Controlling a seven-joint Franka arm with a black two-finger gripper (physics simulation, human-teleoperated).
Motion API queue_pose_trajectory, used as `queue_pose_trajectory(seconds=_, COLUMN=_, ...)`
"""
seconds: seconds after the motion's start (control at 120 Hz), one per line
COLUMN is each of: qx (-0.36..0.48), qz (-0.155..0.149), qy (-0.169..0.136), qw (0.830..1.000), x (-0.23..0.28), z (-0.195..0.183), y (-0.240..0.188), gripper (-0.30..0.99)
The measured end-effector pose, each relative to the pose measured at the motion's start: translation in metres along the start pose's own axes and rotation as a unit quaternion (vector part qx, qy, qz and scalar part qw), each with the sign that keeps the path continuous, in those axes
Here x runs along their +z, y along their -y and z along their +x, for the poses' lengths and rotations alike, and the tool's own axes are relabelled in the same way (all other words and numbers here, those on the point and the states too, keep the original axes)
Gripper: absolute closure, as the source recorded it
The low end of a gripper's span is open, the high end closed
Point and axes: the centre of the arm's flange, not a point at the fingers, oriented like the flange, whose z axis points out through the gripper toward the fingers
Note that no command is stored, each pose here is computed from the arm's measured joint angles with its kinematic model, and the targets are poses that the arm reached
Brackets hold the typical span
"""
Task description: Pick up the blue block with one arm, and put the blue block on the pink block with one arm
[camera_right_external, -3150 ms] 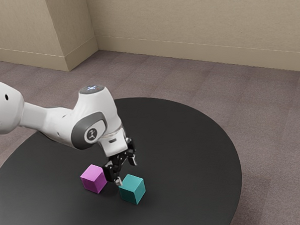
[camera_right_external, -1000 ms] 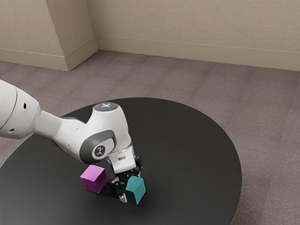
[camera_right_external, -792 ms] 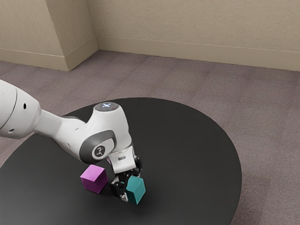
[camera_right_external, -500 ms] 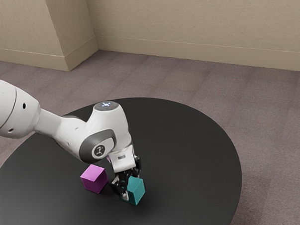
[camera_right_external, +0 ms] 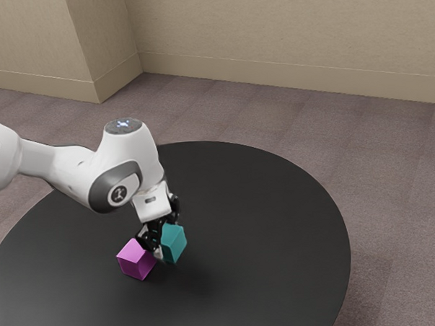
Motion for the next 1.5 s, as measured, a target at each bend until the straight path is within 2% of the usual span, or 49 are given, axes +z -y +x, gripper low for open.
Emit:
queue_pose_trajectory(seconds=0.1, qx=-0.009, qz=0.007, qy=0.0, qw=1.0, x=-0.015, z=-0.02, y=0.002, gripper=0.34)
queue_pose_trajectory(seconds=0.208, qx=-0.016, qz=0.002, qy=-0.015, qw=1.0, x=-0.024, z=-0.035, y=0.001, gripper=0.34)
queue_pose_trajectory(seconds=0.317, qx=-0.005, qz=-0.01, qy=-0.03, qw=0.999, x=-0.03, z=-0.045, y=-0.002, gripper=0.34)
queue_pose_trajectory(seconds=0.467, qx=0.0, qz=-0.029, qy=-0.037, qw=0.999, x=-0.031, z=-0.086, y=-0.013, gripper=0.34)
queue_pose_trajectory(seconds=0.6, qx=0.037, qz=-0.049, qy=-0.05, qw=0.997, x=-0.022, z=-0.087, y=-0.027, gripper=0.34)
queue_pose_trajectory(seconds=0.717, qx=0.063, qz=-0.054, qy=-0.058, qw=0.995, x=-0.02, z=-0.095, y=-0.03, gripper=0.34)
queue_pose_trajectory(seconds=1.075, qx=0.109, qz=-0.037, qy=-0.087, qw=0.99, x=-0.017, z=-0.102, y=-0.025, gripper=0.33)
queue_pose_trajectory(seconds=1.333, qx=0.106, qz=-0.021, qy=-0.083, qw=0.991, x=-0.017, z=-0.106, y=-0.02, gripper=0.32)
queue_pose_trajectory(seconds=1.5, qx=0.096, qz=-0.027, qy=-0.062, qw=0.993, x=-0.014, z=-0.109, y=-0.019, gripper=0.3)
